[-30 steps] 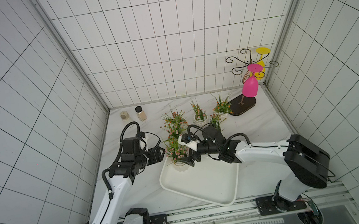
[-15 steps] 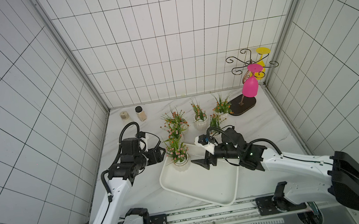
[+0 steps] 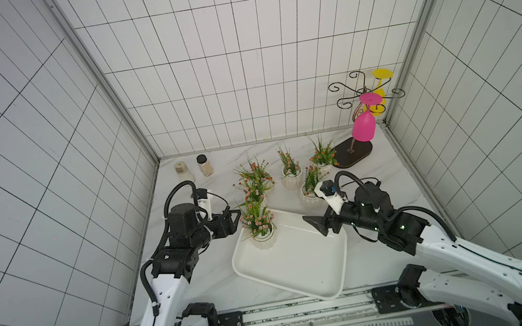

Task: Put the potted gypsophila into the storage box
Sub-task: Pick up the baby's breath potted plant from the center of the board.

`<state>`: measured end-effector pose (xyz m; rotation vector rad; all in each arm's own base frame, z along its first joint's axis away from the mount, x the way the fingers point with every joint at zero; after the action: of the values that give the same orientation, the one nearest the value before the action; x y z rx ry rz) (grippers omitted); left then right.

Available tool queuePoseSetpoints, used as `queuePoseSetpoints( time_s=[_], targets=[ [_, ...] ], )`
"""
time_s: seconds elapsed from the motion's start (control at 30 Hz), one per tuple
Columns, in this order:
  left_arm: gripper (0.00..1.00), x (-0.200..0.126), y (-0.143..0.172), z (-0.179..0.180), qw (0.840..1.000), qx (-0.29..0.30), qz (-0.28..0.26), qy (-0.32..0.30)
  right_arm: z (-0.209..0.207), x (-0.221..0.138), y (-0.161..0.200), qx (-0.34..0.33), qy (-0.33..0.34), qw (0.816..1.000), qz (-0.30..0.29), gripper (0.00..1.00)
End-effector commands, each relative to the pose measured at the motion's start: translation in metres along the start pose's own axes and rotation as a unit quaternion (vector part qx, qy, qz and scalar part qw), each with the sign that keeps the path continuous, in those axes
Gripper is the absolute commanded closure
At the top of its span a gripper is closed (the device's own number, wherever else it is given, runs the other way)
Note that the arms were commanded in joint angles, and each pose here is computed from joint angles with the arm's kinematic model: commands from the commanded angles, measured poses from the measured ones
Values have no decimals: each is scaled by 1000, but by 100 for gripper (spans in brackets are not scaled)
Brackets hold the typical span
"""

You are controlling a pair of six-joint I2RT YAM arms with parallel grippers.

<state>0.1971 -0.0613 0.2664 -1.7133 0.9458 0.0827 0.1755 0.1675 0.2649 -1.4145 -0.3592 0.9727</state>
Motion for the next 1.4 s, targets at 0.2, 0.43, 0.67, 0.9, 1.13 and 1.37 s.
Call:
queuePoseSetpoints(
  time_s=[0.2, 0.43, 0.67, 0.9, 1.13, 1.37],
  targets=[
    [19, 0, -9, -14, 996, 24, -36, 82, -30, -6, 26, 81, 90, 991, 64, 6],
    [19, 9, -13, -44, 987, 73, -48, 135, -49, -9, 33, 118, 141, 978, 96, 5],
    [19, 28, -18, -78, 979, 111, -33, 166, -67, -9, 41, 151, 172, 966, 120, 3],
    [19, 48, -35, -92, 977, 141, -11, 156, -83, -1, 39, 160, 182, 961, 136, 6],
    [19, 63, -43, -93, 975, 167, 16, 142, -91, 16, 34, 142, 171, 962, 158, 7],
    [18, 66, -41, -93, 967, 204, 21, 153, -94, 33, 30, 81, 130, 978, 141, 8]
  ],
)
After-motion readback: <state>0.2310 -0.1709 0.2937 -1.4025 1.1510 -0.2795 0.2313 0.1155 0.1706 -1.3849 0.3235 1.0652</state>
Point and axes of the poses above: each gripper's point midway between its finger pads, its own x axis out along the fingers, its own z axis along the line the jaws close on, y = z × x, the point moved 10 cm from there along -x, back along the fingers, and after that the axes turned 10 degrees about x, right-handed, at the moved point
